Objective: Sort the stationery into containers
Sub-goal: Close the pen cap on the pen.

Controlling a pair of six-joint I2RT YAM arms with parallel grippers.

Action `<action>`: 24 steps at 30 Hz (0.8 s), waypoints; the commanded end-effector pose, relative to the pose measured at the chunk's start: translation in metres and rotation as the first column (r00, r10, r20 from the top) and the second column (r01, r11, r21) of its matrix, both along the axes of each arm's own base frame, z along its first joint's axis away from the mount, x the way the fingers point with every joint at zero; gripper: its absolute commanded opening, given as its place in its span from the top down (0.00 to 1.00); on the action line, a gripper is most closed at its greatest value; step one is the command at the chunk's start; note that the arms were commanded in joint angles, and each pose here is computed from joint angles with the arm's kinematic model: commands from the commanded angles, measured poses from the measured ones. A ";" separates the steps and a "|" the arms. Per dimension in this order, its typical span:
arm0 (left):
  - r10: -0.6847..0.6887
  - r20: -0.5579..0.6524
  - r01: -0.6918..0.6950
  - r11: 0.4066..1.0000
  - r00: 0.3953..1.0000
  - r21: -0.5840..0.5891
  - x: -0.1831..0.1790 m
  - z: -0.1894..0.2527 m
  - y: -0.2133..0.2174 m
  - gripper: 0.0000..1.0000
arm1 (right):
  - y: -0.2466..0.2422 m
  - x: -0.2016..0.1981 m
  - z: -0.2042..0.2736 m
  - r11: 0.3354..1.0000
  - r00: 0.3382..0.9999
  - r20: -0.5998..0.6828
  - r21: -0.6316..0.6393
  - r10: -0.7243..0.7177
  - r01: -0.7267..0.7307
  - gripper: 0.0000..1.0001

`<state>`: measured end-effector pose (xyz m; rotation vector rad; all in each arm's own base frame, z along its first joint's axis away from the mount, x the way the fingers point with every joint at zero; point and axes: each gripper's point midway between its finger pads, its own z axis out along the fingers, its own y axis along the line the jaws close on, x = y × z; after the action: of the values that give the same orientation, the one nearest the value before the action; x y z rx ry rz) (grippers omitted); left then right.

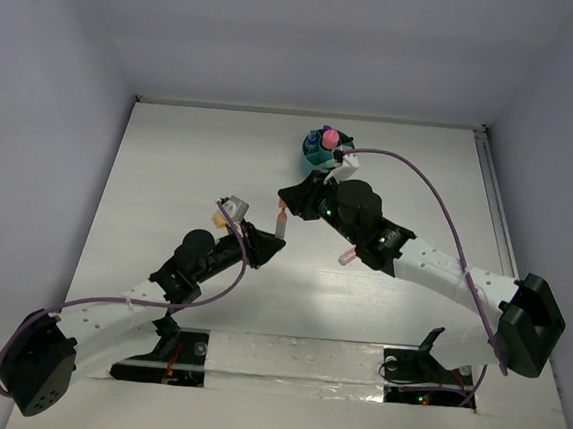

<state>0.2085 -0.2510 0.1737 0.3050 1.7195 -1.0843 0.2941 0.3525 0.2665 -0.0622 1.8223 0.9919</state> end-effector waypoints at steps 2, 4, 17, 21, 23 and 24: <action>0.008 0.061 -0.005 0.999 0.998 -0.034 0.003 0.022 -0.001 1.00 | 0.003 -0.001 0.005 1.000 1.000 0.025 0.014 -0.009 0.008 0.90; 0.012 0.061 -0.010 0.999 0.998 -0.034 0.003 0.022 0.000 1.00 | 0.005 -0.004 0.005 1.000 1.000 0.023 0.012 -0.001 0.001 0.90; 0.054 0.063 -0.051 0.998 0.997 -0.036 0.007 0.023 0.006 1.00 | 0.007 -0.009 -0.011 1.000 1.000 -0.008 -0.022 -0.008 0.007 0.91; 0.054 0.065 -0.051 0.998 0.996 -0.039 0.006 0.024 0.006 1.00 | 0.011 -0.011 -0.020 0.999 1.000 -0.024 -0.040 -0.002 0.001 0.91; 0.052 0.064 -0.050 0.998 0.997 -0.037 0.006 0.023 0.006 1.00 | 0.014 -0.014 -0.024 0.999 1.000 -0.031 -0.041 0.004 -0.006 0.91; 0.052 0.063 -0.050 0.998 0.997 -0.036 0.006 0.022 0.006 1.00 | 0.014 -0.014 -0.024 0.999 1.000 -0.030 -0.040 0.003 -0.004 0.91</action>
<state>0.2114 -0.2449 0.1719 0.2712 1.7325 -1.0473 0.2841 0.3619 0.2481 -0.0761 1.8638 0.9670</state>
